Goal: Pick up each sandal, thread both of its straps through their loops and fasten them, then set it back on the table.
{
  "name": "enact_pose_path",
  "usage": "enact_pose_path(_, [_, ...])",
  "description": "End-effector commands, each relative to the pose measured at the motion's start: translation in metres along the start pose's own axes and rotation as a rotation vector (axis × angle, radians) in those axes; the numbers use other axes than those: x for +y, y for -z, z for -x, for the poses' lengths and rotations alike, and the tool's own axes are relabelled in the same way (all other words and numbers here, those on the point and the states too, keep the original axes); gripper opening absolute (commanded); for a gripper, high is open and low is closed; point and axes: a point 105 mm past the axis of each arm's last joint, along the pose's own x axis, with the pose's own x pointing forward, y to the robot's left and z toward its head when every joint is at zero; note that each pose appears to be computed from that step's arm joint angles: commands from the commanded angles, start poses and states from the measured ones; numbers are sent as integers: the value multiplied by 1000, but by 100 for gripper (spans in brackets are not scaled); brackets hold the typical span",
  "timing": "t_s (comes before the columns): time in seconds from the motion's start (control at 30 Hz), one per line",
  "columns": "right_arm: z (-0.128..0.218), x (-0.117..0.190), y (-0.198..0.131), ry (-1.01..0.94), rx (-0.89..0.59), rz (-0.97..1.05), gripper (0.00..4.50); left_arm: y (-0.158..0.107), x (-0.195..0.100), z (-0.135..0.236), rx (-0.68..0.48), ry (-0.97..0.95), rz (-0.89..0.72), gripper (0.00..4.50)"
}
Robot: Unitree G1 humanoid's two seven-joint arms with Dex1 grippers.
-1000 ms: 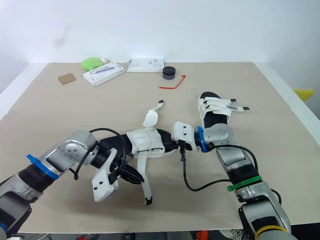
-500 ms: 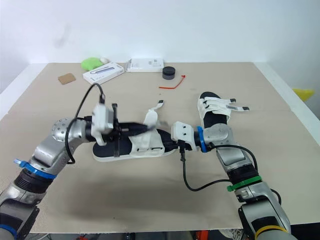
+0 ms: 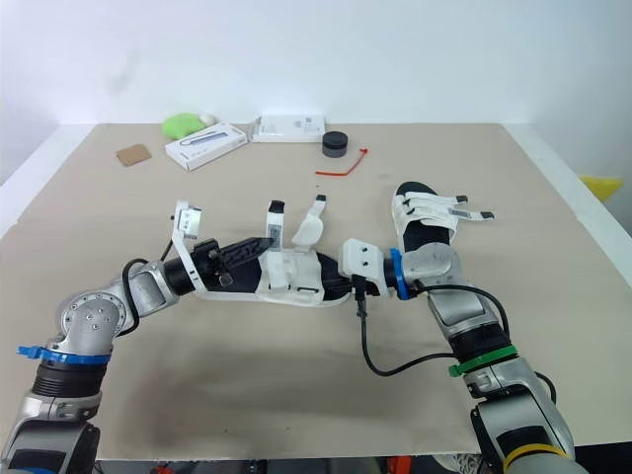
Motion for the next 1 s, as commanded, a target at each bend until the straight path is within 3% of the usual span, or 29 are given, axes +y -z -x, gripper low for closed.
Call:
enact_pose_path(0.03, [-1,2,3,-19,23,1,0,-13,2,-2,-29,9,14,7])
enact_pose_path(0.33, [1,1,3,-13,25,6,0,-14,18,-13,22,-6,39,7])
enact_pose_path(0.7, [2,1,2,-9,25,0,0,-7,32,-14,97,-68,-93,7])
enact_pose_path(0.8, [1,0,2,-8,24,1,0,-12,30,-14,96,-59,-170,92])
enact_pose_path(1.0, [2,0,3,-8,25,-1,0,-29,23,-12,83,-25,-445,369])
